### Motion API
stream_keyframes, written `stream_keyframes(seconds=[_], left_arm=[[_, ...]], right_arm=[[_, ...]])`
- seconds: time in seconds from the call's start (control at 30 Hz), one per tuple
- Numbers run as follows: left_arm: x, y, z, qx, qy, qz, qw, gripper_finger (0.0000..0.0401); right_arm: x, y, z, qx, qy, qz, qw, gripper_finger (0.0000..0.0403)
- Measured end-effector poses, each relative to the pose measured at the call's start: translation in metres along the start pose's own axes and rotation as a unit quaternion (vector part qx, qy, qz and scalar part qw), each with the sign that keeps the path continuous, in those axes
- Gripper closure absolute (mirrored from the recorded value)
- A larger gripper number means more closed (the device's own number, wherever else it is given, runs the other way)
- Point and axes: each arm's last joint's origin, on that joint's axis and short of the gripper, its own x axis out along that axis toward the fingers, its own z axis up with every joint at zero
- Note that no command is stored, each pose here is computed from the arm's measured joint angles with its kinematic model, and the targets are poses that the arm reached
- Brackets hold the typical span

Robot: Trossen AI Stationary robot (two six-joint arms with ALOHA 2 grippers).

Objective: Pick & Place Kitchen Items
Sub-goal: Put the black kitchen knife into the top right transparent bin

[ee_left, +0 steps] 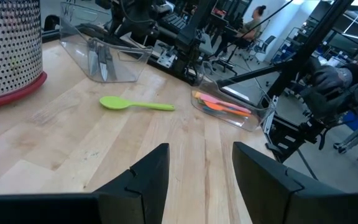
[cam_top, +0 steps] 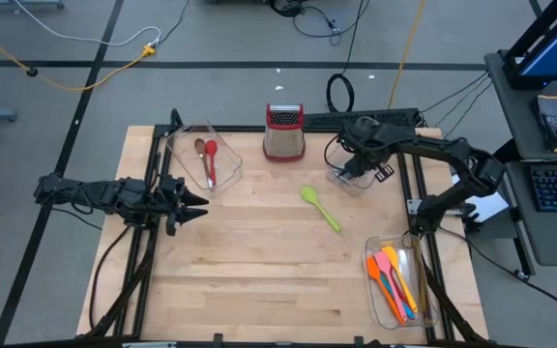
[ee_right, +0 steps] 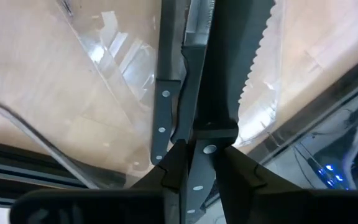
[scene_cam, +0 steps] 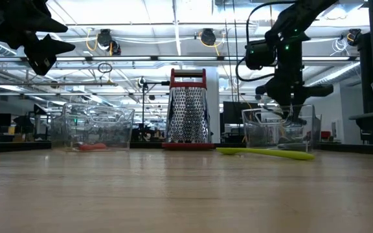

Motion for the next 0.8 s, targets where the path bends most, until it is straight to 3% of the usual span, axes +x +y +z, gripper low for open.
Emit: stream_keyframes(seconds=[0.47, 0.8], left_arm=[[0.0, 0.0, 0.0, 0.004, 0.001, 0.0, 1.0, 0.0224], [0.0, 0.0, 0.0, 0.004, 0.0, 0.0, 1.0, 0.0224]], right_arm=[[-0.02, 0.008, -0.013, 0.055, -0.01, -0.029, 0.998, 0.0356], [-0.01, 0.003, -0.018, 0.091, -0.027, -0.008, 0.995, 0.0356]])
